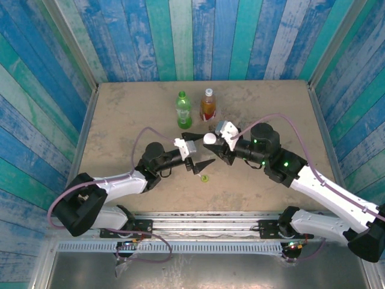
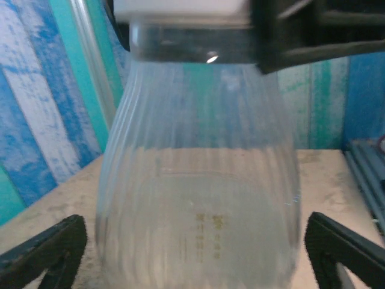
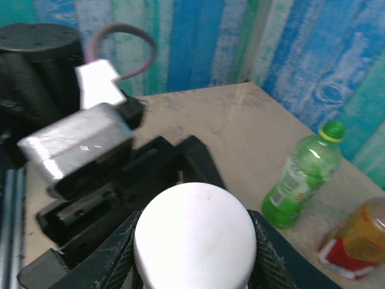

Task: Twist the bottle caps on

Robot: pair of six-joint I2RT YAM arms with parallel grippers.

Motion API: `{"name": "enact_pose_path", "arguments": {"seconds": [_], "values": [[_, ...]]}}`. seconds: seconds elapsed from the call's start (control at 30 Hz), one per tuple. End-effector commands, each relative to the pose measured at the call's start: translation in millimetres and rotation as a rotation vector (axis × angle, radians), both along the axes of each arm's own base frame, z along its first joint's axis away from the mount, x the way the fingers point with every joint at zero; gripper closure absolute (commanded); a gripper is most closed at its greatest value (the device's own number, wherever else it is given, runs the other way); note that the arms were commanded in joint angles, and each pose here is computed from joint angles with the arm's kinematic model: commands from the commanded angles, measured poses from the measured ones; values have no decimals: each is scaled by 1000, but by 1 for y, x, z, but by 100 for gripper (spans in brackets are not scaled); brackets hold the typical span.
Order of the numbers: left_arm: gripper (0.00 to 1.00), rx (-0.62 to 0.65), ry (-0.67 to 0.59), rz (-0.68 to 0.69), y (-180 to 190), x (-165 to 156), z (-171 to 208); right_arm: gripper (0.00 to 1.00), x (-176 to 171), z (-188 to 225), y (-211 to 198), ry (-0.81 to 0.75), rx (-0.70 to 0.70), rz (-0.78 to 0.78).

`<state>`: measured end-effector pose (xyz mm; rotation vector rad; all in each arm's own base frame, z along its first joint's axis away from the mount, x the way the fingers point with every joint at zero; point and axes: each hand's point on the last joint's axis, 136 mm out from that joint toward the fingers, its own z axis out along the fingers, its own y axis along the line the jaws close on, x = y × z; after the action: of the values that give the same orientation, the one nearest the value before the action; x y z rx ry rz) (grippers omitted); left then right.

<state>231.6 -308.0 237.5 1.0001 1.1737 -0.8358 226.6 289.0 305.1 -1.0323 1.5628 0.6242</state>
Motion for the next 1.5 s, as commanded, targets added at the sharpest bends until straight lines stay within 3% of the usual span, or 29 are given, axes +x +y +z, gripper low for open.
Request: {"name": "enact_pose_path", "arguments": {"seconds": [0.0,0.2,0.4,0.7,1.0,1.27,1.47], "values": [[6,-59,17,120,15,13,-1,77,26,3,-21,-10,38,-185],[6,-109,103,336,50,28,-16,78,82,-3,-71,26,145,-454],[6,-108,182,491,77,39,-34,77,139,-9,-112,5,152,-637],[6,-117,234,564,87,47,-44,77,238,-34,-134,85,192,-709],[6,-109,253,581,91,54,-48,73,314,-63,-134,102,125,-721],[6,-101,259,589,96,57,-50,70,359,-88,-134,122,100,-716],[6,-104,264,597,100,62,-50,64,371,-105,-137,148,71,-715]]}}
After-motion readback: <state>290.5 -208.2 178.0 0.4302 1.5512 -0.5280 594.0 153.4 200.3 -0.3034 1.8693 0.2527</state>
